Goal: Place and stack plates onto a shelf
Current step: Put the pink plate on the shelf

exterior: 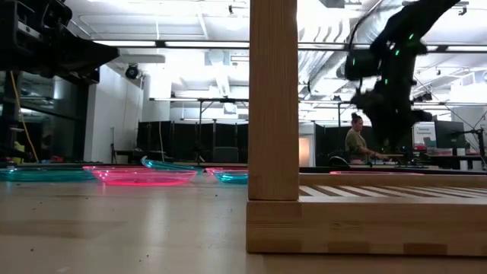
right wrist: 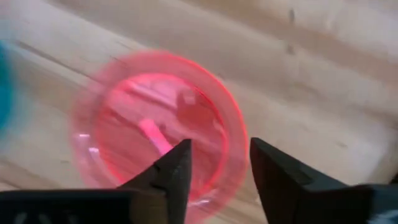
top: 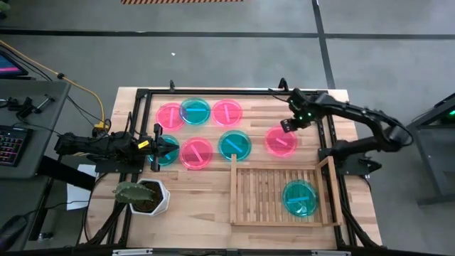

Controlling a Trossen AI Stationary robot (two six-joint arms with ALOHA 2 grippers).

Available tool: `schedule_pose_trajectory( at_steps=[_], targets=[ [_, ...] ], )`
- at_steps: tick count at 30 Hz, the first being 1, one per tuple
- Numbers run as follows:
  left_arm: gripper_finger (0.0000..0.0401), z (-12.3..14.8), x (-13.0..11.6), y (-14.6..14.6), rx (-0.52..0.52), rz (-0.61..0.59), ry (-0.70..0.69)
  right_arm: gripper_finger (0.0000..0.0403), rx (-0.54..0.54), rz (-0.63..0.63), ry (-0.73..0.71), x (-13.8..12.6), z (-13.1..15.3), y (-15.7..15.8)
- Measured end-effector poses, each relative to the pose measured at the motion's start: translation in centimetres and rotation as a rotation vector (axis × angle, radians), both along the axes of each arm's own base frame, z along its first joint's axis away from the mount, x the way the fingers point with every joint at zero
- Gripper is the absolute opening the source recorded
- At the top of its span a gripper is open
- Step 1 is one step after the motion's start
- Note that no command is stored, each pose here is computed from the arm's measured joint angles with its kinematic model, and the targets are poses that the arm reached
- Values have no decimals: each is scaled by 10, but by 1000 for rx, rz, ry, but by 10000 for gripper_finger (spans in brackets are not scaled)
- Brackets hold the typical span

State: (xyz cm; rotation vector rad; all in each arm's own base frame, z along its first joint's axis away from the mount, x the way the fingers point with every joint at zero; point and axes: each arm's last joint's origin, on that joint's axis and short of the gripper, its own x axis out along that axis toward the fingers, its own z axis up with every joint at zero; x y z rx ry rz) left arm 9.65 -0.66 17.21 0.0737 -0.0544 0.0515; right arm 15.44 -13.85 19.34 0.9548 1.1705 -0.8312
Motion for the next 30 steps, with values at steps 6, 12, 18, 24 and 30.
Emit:
schedule_pose_trajectory(
  at_steps=[6,12,18,24,30],
  targets=[
    [0,0,0,0,0,0,0,174,152,-15,81,-6,-23,-13],
    [0,0,0,0,0,0,0,174,245,-30,86,-12,-45,-4],
    [0,0,0,0,0,0,0,174,290,-82,26,-19,-62,6],
    [0,0,0,0,0,0,0,161,280,-107,-10,-17,-65,5],
    [0,0,0,0,0,0,0,106,245,-145,-61,-12,-65,0]
  ],
)
